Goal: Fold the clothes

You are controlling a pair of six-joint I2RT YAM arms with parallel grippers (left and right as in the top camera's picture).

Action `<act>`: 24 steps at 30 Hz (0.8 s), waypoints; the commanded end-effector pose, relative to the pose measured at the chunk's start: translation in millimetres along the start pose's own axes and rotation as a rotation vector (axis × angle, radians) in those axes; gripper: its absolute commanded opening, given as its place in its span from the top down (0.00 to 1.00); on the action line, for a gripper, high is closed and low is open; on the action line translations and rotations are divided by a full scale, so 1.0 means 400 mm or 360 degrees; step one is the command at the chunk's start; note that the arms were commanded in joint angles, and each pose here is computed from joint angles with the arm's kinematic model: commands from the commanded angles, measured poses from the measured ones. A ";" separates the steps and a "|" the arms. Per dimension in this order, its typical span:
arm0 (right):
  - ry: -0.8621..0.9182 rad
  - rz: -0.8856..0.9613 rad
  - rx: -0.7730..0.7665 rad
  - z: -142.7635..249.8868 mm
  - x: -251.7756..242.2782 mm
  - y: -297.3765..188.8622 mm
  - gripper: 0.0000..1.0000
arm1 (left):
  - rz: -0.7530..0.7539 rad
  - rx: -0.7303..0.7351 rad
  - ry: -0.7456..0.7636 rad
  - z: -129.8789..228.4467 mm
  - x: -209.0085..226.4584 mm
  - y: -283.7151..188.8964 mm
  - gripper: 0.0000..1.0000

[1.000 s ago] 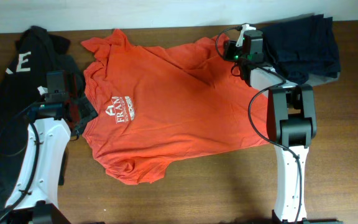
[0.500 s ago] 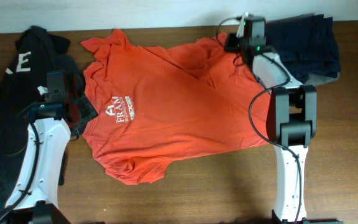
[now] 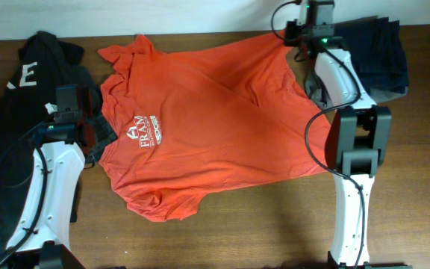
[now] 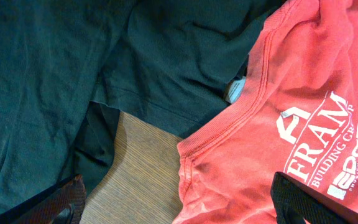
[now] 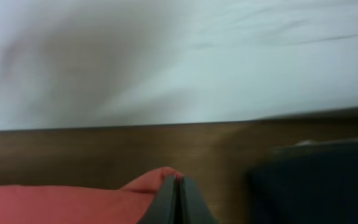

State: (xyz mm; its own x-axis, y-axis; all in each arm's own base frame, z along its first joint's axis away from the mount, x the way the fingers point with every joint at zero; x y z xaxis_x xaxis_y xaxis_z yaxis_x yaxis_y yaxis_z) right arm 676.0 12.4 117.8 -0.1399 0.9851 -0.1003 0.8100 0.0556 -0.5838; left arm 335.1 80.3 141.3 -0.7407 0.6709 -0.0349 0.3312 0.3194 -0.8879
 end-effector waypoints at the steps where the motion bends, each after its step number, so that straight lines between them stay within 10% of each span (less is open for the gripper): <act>1: 0.0017 0.0131 -0.0036 0.006 -0.121 0.003 0.96 | -0.0011 0.0000 0.0021 -0.002 0.003 0.006 0.05; 4: 0.0031 0.0071 -0.0133 -0.034 -0.146 -0.011 0.84 | -0.0014 0.0008 0.0024 0.000 0.002 0.011 0.05; 8: 0.0030 0.0022 -0.0125 -0.075 -0.137 -0.046 0.01 | -0.0012 0.0004 0.0023 -0.001 -0.001 0.015 0.05; 24: 0.0180 -0.0203 0.0218 -0.213 -0.034 -0.611 0.01 | 0.0564 -0.0001 0.0324 -0.080 -0.159 -0.177 0.01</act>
State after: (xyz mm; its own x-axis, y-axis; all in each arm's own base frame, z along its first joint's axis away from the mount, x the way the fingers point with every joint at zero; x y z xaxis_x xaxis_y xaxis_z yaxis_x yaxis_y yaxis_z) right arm 557.4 -10.1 272.4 -0.1587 0.9863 0.0446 0.6400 0.1371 -0.7561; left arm 369.5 59.1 187.1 -0.5594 0.8189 -0.1284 0.4625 0.1799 -0.8682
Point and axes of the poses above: each gripper's point midway between its finger pads, its own y axis out along the fingers, its own x axis along the line the jaws close on, z = x × y, the point moved 1 cm from there along -y, back along the fingers, and after that the axes turned 14 degrees about -y, right-handed, at the moved point
